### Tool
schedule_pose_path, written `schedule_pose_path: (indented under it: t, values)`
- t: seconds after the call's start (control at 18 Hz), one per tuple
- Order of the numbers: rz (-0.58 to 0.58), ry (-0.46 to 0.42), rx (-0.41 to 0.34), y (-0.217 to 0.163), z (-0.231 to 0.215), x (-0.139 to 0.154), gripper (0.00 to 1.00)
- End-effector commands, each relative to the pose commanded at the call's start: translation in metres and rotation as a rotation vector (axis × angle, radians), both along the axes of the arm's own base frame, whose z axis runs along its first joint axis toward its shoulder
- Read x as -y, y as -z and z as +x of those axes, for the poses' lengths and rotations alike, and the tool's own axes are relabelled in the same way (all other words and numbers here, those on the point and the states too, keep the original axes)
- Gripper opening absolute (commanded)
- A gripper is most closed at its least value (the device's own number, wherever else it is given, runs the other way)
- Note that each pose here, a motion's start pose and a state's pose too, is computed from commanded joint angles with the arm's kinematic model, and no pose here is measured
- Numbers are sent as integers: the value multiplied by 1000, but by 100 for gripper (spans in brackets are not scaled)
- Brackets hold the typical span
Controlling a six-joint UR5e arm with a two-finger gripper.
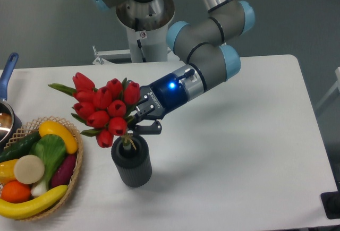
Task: Insert the flowers into the vase
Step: 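Lower the tulip stems into the grey vase opening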
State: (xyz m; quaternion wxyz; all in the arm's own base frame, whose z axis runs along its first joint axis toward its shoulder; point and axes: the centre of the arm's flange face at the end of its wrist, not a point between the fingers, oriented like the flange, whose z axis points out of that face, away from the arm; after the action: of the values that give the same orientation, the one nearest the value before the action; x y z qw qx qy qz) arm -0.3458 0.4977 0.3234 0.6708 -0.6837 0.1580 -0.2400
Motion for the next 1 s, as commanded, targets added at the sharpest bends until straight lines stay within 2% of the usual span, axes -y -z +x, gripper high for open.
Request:
schedule_pose_path:
  t: [0.72,1.0]
  values:
    - [-37,0,47,35,-5,-3,27]
    - [-77,-3,35,48,-7,-5,27]
